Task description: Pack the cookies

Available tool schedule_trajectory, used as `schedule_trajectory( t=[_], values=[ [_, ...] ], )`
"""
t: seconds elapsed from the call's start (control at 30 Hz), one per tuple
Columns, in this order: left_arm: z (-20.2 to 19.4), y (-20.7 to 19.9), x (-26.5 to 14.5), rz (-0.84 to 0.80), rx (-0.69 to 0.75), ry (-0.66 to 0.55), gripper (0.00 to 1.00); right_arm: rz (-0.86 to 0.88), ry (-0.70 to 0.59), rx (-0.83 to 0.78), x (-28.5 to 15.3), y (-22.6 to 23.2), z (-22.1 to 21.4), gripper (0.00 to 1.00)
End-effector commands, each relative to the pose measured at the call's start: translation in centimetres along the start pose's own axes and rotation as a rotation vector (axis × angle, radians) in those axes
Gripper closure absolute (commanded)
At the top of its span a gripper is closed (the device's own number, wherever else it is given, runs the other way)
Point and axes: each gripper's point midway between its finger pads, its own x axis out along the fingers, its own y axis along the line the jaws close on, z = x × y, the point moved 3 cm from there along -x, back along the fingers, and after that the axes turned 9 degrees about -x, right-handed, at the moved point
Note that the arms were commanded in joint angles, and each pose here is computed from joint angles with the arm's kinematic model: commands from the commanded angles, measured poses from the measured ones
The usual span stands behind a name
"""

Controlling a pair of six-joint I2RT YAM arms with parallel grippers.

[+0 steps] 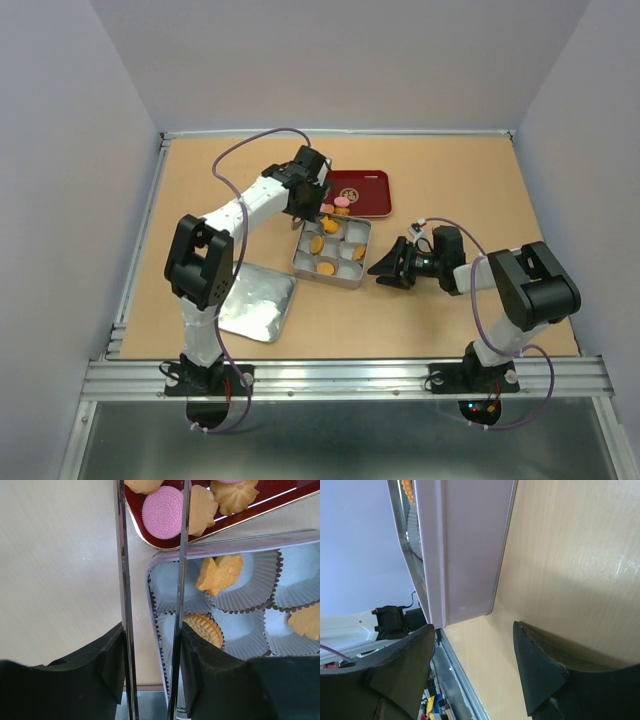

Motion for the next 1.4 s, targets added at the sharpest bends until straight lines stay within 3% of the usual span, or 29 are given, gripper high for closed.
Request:
schedule_trajectory(
  t=[0.0, 0.33, 0.43, 0.6, 0.9, 1.2, 1.37],
  values=[
    [1.5, -0.8, -0.8, -0.059, 0.013, -0.040, 0.49, -0.170, 0.035, 0.077, 0.1, -3.9, -2.1, 0.29],
    [1.3, -0.2, 0.1, -0.015, 0.013, -0.033, 0.50, -0.171, 0.037, 0.079, 0.1, -3.9, -2.1, 0.29],
    [1.8, 0.0, -0.2, -0.001, 0.014, -0.053, 0.54, -0.171, 0.035, 0.080, 0.1, -4.0, -2.1, 0.29],
    [3.3, 0.0, -1.8, 0.011, 0.013, -0.089, 0.60, -0.171, 0.033, 0.081, 0.1, -4.0, -2.1, 0.29],
    [5.5, -0.1, -6.8, -0.026, -0.003, -0.178, 0.62, -0.171, 0.033, 0.081, 0.1, -4.0, -2.1, 0.29],
    [1.1, -0.8, -12.1, -0.091, 0.007, -0.150, 0.63, -0.168, 0.030, 0.078, 0.1, -3.8, -2.0, 0.29],
    [-3.4, -2.1, -14.6, -0.147, 0.035, -0.107, 0.64, -0.163, 0.037, 0.083, 0.1, -3.8, -2.1, 0.29]
  ],
)
